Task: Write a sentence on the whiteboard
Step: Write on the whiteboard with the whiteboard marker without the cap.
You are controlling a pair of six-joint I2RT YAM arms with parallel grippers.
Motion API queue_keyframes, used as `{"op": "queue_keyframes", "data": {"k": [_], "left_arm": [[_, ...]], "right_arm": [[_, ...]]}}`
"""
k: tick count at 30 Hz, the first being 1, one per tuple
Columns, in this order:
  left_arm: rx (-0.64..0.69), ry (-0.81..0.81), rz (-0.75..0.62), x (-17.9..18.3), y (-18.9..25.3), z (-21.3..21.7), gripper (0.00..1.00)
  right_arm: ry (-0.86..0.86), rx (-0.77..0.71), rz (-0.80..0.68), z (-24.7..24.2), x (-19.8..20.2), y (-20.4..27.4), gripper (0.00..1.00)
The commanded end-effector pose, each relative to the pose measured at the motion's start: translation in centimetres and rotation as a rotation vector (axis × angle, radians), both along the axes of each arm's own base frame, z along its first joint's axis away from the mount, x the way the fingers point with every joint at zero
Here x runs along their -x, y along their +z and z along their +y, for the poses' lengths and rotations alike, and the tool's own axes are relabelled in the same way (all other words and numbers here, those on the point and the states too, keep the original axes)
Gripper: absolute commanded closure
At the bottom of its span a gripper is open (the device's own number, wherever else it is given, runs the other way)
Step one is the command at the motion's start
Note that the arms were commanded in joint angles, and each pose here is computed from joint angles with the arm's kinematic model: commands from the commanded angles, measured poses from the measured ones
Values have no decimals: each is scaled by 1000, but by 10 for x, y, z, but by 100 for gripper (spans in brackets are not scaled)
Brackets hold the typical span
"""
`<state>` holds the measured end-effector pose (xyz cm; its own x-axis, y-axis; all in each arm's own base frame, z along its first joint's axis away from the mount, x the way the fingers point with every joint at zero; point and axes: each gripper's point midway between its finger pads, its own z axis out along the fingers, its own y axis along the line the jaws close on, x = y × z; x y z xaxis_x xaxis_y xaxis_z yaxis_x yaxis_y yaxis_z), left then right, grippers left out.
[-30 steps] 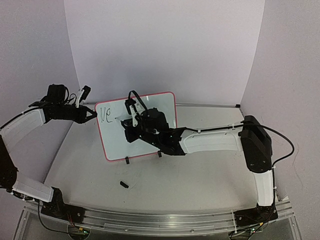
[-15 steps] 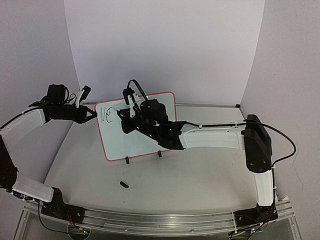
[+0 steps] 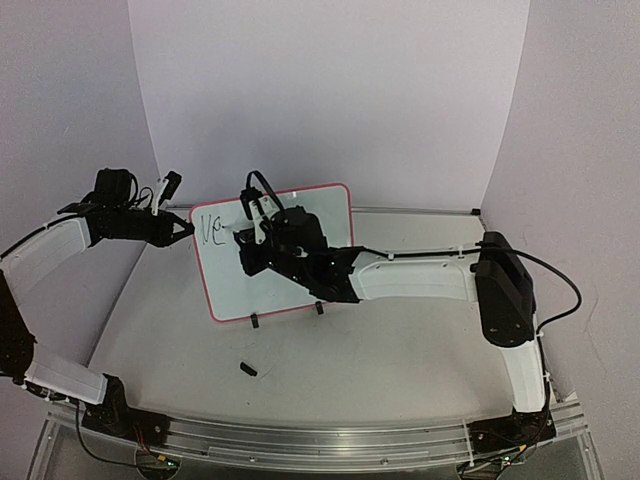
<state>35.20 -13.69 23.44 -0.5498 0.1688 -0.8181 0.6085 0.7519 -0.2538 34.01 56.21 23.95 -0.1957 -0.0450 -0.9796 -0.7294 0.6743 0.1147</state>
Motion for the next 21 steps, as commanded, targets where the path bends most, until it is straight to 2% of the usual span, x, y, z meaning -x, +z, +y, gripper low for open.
{"op": "queue_keyframes", "data": {"k": [1, 13, 21], "left_arm": [[-29, -17, 9, 1, -7, -2, 100], [-30, -18, 11, 1, -7, -2, 100], [-33, -17, 10, 1, -7, -2, 100]], "right_arm": [[-59, -15, -3, -5, -7, 5, 100], [-79, 13, 46, -18, -2, -18, 100], [-112, -16, 2, -22, -8, 3, 100]]}}
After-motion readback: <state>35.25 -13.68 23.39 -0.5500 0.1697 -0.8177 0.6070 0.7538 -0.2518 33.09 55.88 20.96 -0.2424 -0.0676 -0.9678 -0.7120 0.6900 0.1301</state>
